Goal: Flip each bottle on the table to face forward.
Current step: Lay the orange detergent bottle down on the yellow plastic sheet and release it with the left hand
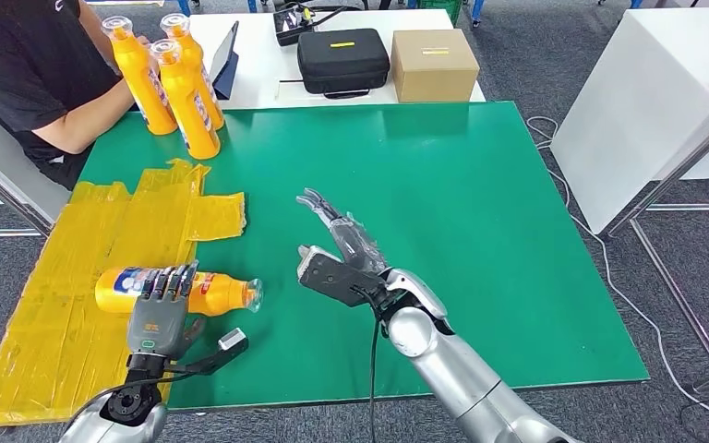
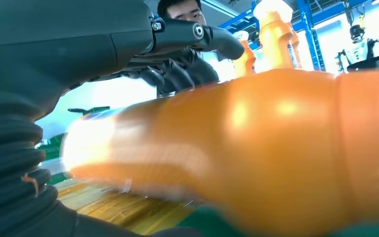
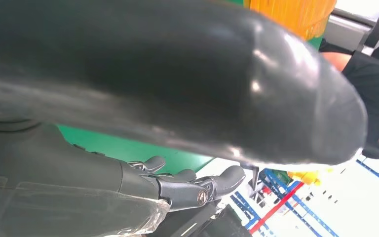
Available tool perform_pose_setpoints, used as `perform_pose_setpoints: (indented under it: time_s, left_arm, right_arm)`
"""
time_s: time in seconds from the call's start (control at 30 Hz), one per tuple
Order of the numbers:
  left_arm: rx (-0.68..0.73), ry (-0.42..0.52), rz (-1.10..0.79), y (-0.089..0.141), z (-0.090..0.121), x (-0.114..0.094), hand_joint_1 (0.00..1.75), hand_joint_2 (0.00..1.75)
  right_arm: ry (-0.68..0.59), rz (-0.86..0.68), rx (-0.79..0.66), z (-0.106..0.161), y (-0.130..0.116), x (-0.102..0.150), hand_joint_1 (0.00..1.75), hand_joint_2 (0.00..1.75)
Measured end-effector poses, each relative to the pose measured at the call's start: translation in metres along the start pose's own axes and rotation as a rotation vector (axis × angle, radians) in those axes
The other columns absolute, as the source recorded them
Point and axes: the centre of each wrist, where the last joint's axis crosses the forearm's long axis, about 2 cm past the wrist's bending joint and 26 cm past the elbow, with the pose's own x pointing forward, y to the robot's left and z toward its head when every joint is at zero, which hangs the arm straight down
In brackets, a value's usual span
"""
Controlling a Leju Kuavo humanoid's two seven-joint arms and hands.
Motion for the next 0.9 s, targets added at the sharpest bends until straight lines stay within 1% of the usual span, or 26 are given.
perform_pose_setpoints:
  time_s: [0.3, 0.57, 0.67, 0.73, 0.77, 0.8, 0.83, 0.87, 0.9]
  left_arm:
    - [-0.060, -0.018, -0.030, -0.010, 0.002, -0.007, 0.00, 0.00]
    - [-0.086, -0.032, -0.034, -0.016, 0.013, -0.009, 0.00, 0.00]
    - [-0.091, -0.055, 0.004, -0.017, 0.019, -0.013, 0.00, 0.00]
    - [-0.082, -0.096, 0.082, -0.015, 0.021, -0.015, 0.00, 0.00]
    - [-0.071, -0.127, 0.158, -0.015, 0.022, -0.016, 0.00, 0.00]
    - [-0.050, -0.148, 0.268, -0.014, 0.023, -0.017, 0.00, 0.00]
    - [-0.010, -0.150, 0.406, -0.013, 0.023, -0.019, 0.00, 0.00]
    - [0.055, -0.109, 0.573, -0.012, 0.022, -0.021, 0.00, 0.00]
    - [0.137, -0.027, 0.760, -0.008, 0.019, -0.022, 0.00, 0.00]
  right_arm:
    - [-0.001, 0.015, 0.013, -0.002, 0.003, 0.003, 0.00, 0.00]
    - [0.000, 0.021, 0.015, -0.001, 0.005, 0.003, 0.00, 0.00]
    - [-0.004, 0.030, 0.011, 0.004, 0.009, 0.000, 0.00, 0.00]
    - [-0.019, 0.030, -0.001, 0.011, 0.013, -0.003, 0.00, 0.00]
    - [-0.041, 0.024, -0.013, 0.015, 0.015, -0.003, 0.00, 0.00]
    - [-0.072, 0.015, -0.029, 0.018, 0.015, -0.003, 0.00, 0.00]
    - [-0.112, 0.002, -0.051, 0.020, 0.015, -0.003, 0.00, 0.00]
    - [-0.153, -0.010, -0.076, 0.022, 0.013, -0.002, 0.00, 0.00]
    - [-0.190, -0.019, -0.104, 0.023, 0.011, -0.001, 0.00, 0.00]
